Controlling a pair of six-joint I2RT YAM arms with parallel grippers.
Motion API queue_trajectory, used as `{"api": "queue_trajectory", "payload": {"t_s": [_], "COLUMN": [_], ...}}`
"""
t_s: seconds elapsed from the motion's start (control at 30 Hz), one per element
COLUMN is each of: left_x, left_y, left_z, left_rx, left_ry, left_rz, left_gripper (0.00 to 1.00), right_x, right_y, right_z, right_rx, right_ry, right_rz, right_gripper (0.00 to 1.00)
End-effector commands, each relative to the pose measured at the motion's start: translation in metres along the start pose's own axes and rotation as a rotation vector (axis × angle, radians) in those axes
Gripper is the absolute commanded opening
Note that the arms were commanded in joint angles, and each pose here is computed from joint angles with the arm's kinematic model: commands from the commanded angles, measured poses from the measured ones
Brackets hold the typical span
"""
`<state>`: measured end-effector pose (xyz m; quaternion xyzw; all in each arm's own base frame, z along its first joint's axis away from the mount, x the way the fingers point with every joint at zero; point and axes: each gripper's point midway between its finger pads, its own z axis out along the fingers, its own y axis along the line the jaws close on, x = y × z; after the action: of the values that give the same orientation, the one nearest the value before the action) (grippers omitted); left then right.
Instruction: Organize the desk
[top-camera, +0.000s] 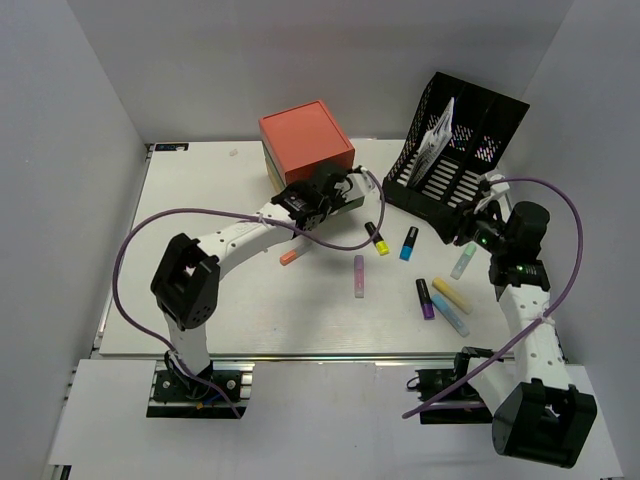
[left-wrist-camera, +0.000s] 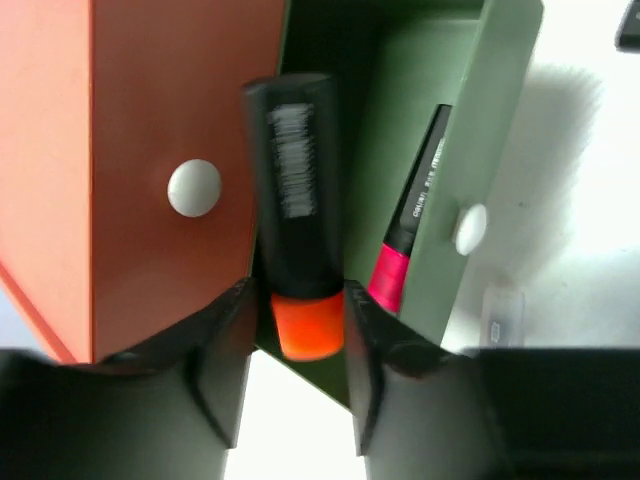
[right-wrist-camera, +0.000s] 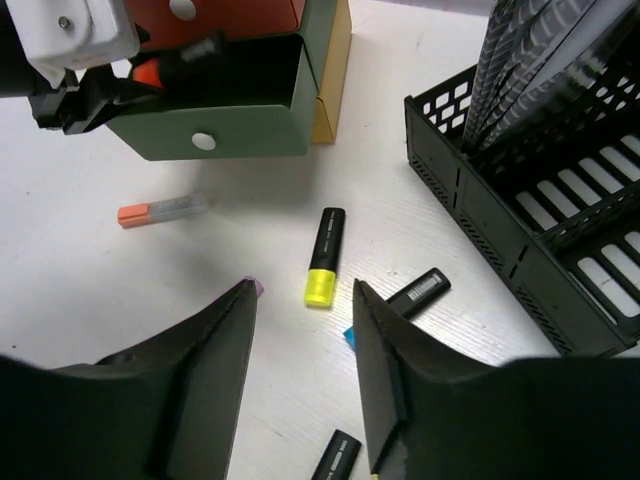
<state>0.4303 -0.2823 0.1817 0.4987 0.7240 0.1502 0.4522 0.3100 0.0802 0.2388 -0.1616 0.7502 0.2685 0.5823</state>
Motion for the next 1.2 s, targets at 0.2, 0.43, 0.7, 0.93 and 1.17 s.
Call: {"api": "queue_trajectory", "payload": {"t_s": [0.2, 0.43, 0.7, 0.93, 1.17], "left_x": [-0.041, -0.070, 0.048, 0.112, 0.119], "left_y": [0.065, 0.076, 0.033, 0.011, 0.012], "left_z": [-0.042, -0.114, -0.179, -0.204, -0.213], "left_rx": [-0.204, -0.106, -0.143, -0.224, -0.237], "left_ry": [-0.156, -0.324, -0.262, -0.296, -0.299], "left_rz": [-0.174, -0.467, -1.000, -1.097, -1.083], "left_gripper": [0.76, 0.44, 0.43, 0.78, 0.78], "right_x": [0.009, 0.040, 0.067, 0.128, 0.152], "right_y": [-0.004, -0.024, -0.046, -0.051, -0.069], "right_z": [0.006, 0.034, 0.074, 0.089, 0.093], "right_rx": [-0.030, 0.027, 0.180, 0.308, 0.501], "right_ry": [0.041, 0.292, 0.577, 0.751, 0.767], "right_rz": [-0.046, 0.049, 0.066, 0.098, 0.081], "right_gripper": [0.60, 0.57, 0.56, 0.59, 0.56]}}
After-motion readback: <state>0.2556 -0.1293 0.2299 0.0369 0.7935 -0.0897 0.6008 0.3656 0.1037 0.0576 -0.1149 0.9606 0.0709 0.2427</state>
